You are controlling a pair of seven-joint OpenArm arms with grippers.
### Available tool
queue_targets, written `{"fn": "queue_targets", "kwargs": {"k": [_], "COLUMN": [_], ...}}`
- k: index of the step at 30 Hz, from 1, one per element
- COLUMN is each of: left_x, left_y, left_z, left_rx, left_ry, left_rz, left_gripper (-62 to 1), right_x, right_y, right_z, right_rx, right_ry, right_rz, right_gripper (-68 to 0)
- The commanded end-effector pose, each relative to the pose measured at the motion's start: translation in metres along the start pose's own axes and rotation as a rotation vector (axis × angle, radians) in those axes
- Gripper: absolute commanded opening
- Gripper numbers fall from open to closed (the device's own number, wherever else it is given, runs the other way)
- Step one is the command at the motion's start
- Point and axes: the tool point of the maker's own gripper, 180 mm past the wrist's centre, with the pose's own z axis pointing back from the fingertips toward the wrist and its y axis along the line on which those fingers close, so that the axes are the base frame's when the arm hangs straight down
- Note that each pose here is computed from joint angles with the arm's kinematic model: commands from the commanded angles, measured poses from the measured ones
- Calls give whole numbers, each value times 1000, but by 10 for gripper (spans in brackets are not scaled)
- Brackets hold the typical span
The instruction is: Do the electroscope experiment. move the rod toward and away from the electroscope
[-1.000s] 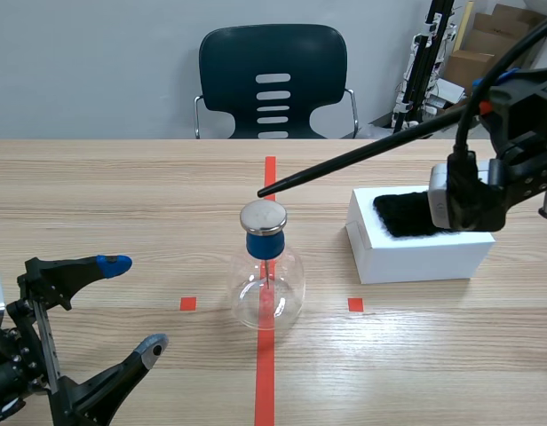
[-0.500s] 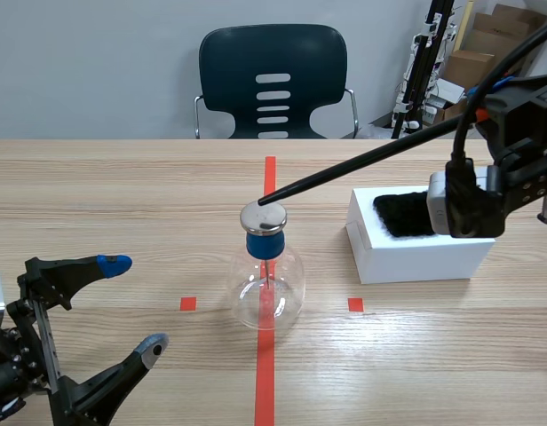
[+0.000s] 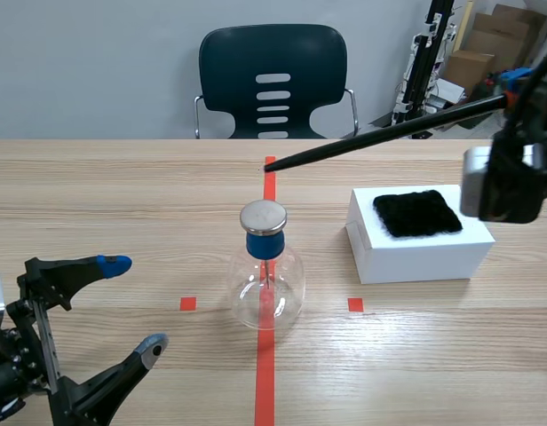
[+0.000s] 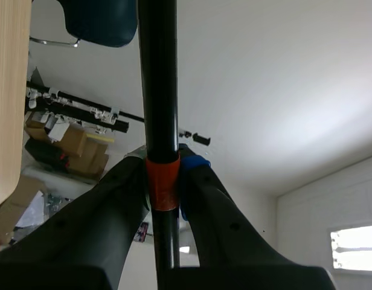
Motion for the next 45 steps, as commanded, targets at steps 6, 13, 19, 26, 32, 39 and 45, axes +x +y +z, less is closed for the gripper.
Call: {"fn": "queue_targets", "kwargs": {"k": [6, 13, 19, 26, 32, 39, 45], "left_x": [7, 6, 6, 6, 7, 7, 7], "left_y": [2, 2, 2, 2, 2, 2, 2], "left_z": [-2, -2, -2, -2, -2, -2, -2], "left_rx": [3, 3, 3, 3, 3, 3, 3], "left_ry": [-27, -27, -27, -27, -27, -27, -27], "left_rz": [-2, -2, -2, -1, -2, -2, -2], "left_gripper": [14, 14, 14, 14, 14, 14, 14], "right_x": [-53, -97, -122, -136, -137, -136, -136], "right_y": [-25, -30, 2, 45, 52, 52, 52], "right_z": [23, 56, 74, 91, 94, 94, 94], "right_rx": [-81, -83, -24, 51, 64, 64, 63], "right_ry": [94, 153, 179, 185, 184, 183, 180], "right_rz": [-109, -238, -316, -381, -394, -394, -393], "right_gripper": [-671, -671, -671, -671, -671, -671, -671]}}
